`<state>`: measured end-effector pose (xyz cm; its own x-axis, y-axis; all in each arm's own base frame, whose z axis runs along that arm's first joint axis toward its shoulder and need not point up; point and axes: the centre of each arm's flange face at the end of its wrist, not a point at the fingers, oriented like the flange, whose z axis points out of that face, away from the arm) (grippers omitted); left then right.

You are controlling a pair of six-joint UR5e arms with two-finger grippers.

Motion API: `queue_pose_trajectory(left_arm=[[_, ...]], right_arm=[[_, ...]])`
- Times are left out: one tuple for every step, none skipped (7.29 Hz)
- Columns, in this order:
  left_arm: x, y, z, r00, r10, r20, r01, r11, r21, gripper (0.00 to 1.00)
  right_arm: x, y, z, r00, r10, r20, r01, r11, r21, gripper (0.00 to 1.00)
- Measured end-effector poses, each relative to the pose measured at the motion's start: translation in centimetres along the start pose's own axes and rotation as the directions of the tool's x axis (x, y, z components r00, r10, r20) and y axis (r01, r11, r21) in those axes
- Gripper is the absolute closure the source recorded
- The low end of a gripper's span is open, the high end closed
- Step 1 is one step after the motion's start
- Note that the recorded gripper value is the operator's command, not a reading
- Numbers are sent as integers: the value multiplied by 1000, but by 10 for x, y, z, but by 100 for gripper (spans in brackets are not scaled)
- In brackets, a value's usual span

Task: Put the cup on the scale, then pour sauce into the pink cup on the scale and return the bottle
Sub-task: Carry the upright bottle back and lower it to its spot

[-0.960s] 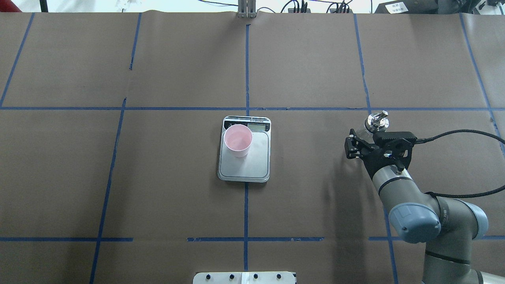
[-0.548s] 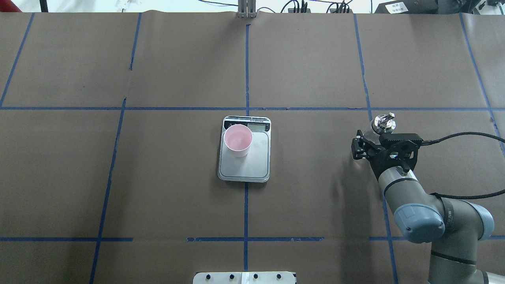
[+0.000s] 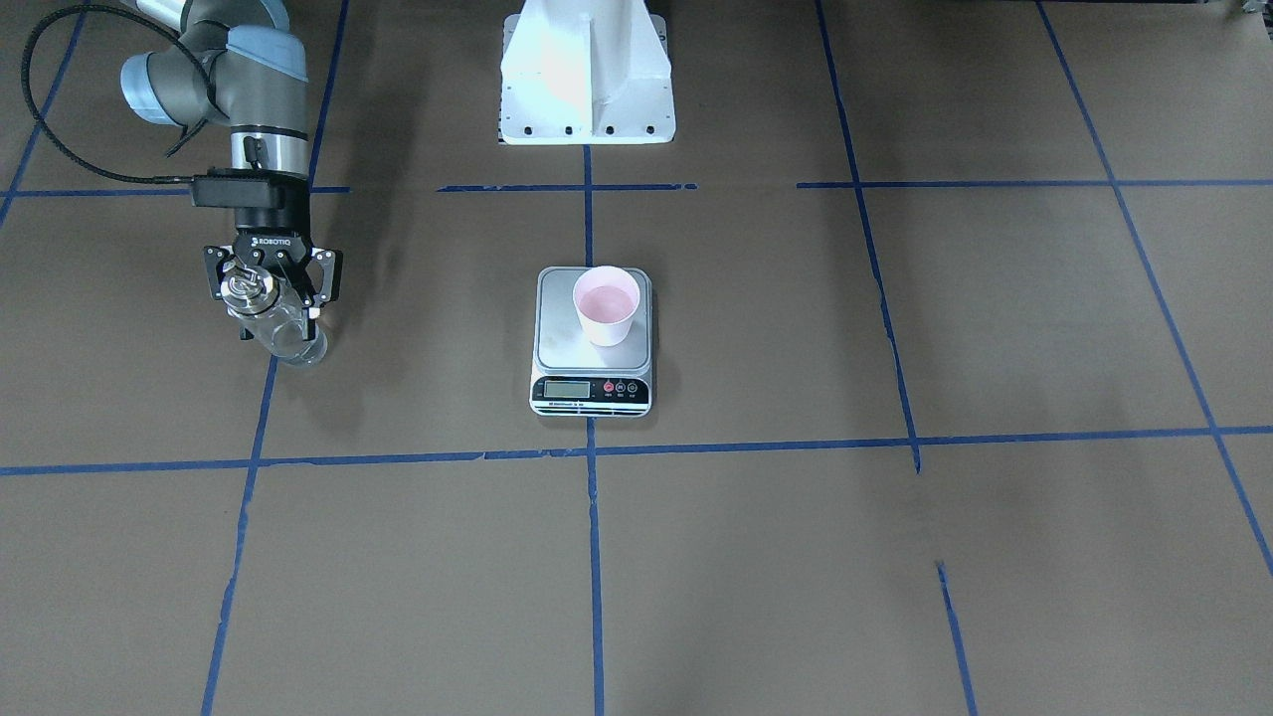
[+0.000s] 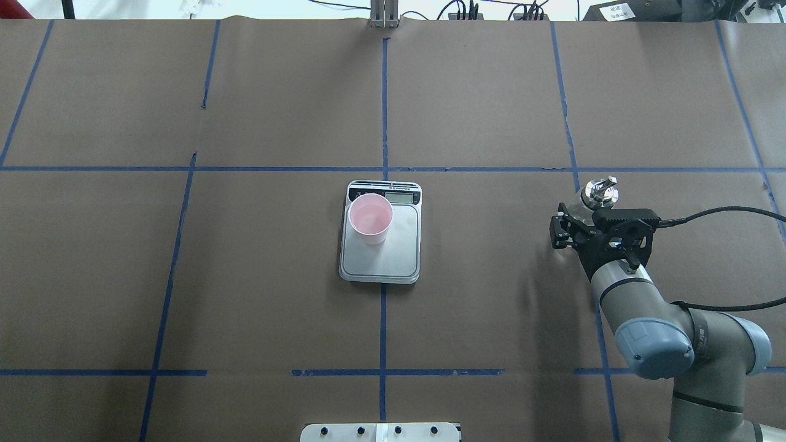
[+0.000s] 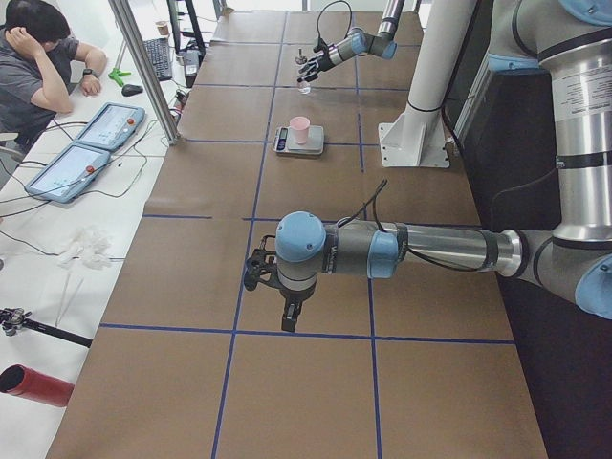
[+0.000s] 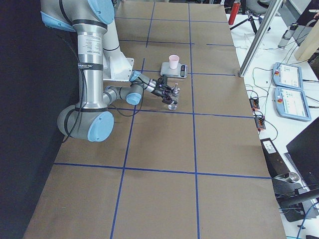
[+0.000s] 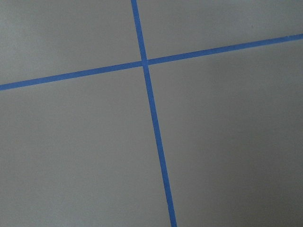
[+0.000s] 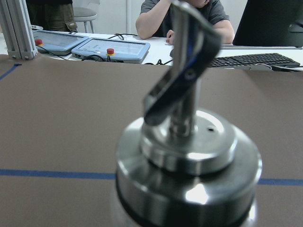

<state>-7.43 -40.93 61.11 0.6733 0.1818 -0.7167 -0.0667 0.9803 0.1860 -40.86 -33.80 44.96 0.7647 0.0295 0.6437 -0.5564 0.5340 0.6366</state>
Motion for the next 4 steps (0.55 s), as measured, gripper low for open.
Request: queue_pose_trajectory(left_arm=[[0,0,0,1000,0,0,0,1000,0,0],[0,0,0,1000,0,0,0,1000,0,0],[0,0,0,1000,1,0,-1,1000,-1,0],[0,0,0,1000,1,0,-1,1000,-1,0]], right_arm=[[0,0,0,1000,-4,0,4,1000,-1,65],[0,1,0,1000,-8,0,8,1000,-1,59],[0,1,0,1000,-12,0,12,1000,-2,1],[0,1,0,1000,-13,0,13,1000,-2,0]])
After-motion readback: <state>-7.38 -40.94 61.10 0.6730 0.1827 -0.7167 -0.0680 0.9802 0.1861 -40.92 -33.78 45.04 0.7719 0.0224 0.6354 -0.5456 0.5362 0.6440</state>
